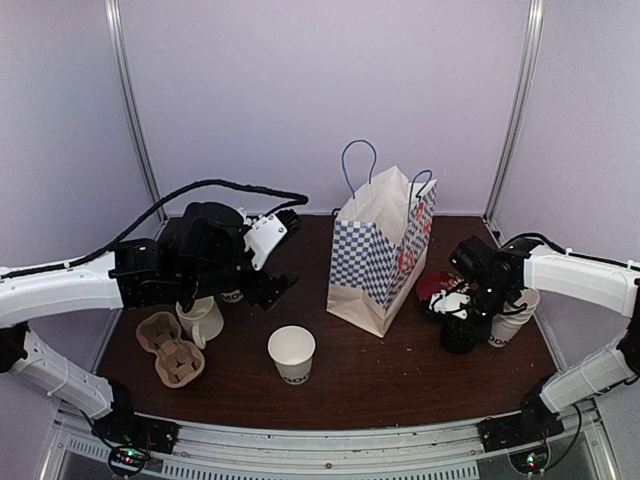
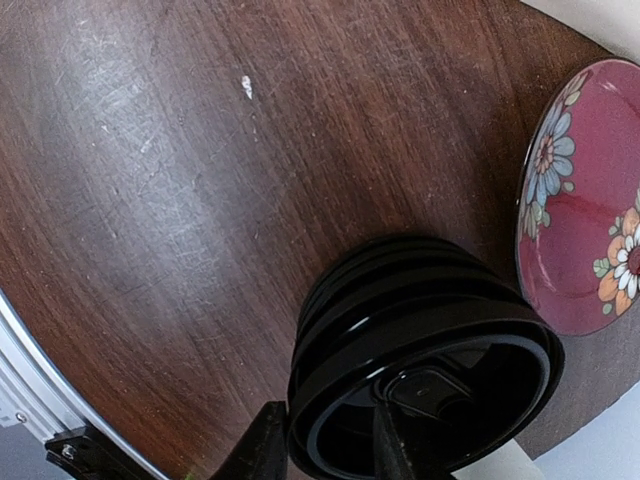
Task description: Pack the takeout coffee
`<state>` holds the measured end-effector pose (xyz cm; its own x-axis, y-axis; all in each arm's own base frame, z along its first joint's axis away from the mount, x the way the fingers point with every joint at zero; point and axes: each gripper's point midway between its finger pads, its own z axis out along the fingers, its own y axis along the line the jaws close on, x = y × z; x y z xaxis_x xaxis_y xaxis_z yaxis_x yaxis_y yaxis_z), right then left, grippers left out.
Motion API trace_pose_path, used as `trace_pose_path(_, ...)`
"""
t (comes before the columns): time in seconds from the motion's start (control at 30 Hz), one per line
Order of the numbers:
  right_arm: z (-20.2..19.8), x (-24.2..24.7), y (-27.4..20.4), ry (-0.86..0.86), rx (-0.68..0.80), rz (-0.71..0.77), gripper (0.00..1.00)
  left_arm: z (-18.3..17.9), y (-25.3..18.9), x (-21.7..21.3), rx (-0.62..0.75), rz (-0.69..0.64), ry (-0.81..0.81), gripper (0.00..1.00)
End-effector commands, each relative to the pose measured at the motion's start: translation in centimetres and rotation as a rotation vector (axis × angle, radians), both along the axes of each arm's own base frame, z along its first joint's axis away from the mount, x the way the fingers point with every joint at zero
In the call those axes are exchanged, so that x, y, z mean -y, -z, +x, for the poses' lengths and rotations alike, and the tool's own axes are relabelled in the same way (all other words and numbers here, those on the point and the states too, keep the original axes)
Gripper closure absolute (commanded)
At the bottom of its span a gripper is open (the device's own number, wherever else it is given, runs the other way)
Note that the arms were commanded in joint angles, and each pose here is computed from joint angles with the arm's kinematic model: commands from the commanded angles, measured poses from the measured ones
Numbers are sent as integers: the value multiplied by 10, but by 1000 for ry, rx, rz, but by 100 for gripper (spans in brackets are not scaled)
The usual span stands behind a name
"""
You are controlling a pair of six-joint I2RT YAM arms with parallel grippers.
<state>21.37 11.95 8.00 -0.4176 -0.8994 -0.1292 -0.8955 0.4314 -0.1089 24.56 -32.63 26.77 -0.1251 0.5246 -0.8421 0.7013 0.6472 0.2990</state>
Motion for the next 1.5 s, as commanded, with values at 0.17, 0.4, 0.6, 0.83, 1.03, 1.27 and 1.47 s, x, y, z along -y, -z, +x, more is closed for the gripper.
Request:
trace_pose_path(0.17, -3, -3, 5, 17, -27, 19, 77, 2, -11, 9, 16, -53, 3, 15)
trace_pose_path(0.4, -3, -4, 7, 30, -44, 15, 84, 2, -11, 9, 13, -53, 7, 16)
trace_pose_path(0.6, -2, -5, 1, 45, -46, 22, 92, 1, -8, 8, 12, -48, 4, 16)
trace_pose_path(0.83, -3, -9, -31, 64, -22, 67, 97, 1, -9, 10, 17, -49, 12, 16)
trace_pose_path(1.03, -5, -14, -58, 54, 13, 121, 99, -4, -6, 23, 21, -52, 89, 15)
trace_pose_path(1.27, -15, -24, -63, 6, -41, 173, 100, -3, -10, 31, 25, -59, 111, 15)
trace_pose_path(1.47, -30, -83, -146, -153, -33, 565, 99, -30, -29, 50, 163, -209, 306, 4)
